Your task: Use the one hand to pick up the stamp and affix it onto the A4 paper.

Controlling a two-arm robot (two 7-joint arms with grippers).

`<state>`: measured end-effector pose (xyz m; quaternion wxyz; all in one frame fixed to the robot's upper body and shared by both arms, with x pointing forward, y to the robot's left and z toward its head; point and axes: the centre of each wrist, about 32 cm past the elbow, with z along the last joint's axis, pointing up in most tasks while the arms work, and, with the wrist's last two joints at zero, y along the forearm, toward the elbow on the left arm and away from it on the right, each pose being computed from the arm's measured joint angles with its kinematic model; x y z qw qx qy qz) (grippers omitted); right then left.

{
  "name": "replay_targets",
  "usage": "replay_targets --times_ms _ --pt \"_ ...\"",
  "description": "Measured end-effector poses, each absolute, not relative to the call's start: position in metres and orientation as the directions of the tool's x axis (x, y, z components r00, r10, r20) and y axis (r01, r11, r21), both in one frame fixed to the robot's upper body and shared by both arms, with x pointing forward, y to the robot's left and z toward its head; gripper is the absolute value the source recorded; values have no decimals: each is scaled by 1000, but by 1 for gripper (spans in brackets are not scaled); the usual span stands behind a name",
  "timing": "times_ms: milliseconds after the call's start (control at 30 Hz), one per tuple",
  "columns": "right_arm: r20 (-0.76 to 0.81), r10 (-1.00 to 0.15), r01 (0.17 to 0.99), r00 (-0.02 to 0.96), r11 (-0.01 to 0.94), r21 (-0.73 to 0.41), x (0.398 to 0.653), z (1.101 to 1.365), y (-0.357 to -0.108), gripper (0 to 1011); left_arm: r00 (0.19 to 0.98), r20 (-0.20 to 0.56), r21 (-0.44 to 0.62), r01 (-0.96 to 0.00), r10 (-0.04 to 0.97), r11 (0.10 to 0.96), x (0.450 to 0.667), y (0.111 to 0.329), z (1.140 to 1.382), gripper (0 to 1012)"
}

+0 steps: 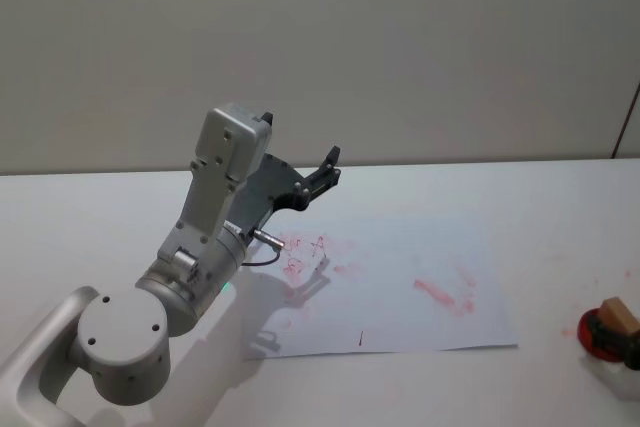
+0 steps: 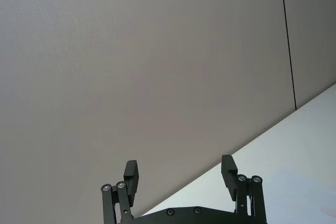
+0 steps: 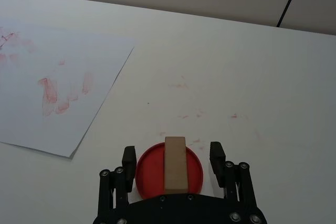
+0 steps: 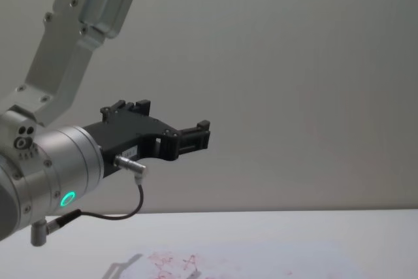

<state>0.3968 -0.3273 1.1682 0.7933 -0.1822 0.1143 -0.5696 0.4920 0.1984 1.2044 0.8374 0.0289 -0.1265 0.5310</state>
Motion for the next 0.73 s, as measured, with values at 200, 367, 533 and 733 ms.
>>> replay_targets --times_ms 200,367,533,733 --pt "27 -945 864 327 287 -414 398 1168 -326 997 404 243 -86 -897 882 434 492 198 1204 1001" --pt "30 -944 878 327 292 -380 401 1169 -319 1001 404 243 -86 -897 882 434 492 198 1204 1001" --pt "36 -944 905 327 302 -301 409 1170 -305 1001 404 243 -86 -897 882 434 492 198 1204 1001" --pt "41 -944 930 328 315 -188 421 1174 -284 1001 404 242 -86 -897 882 434 492 198 1204 1001"
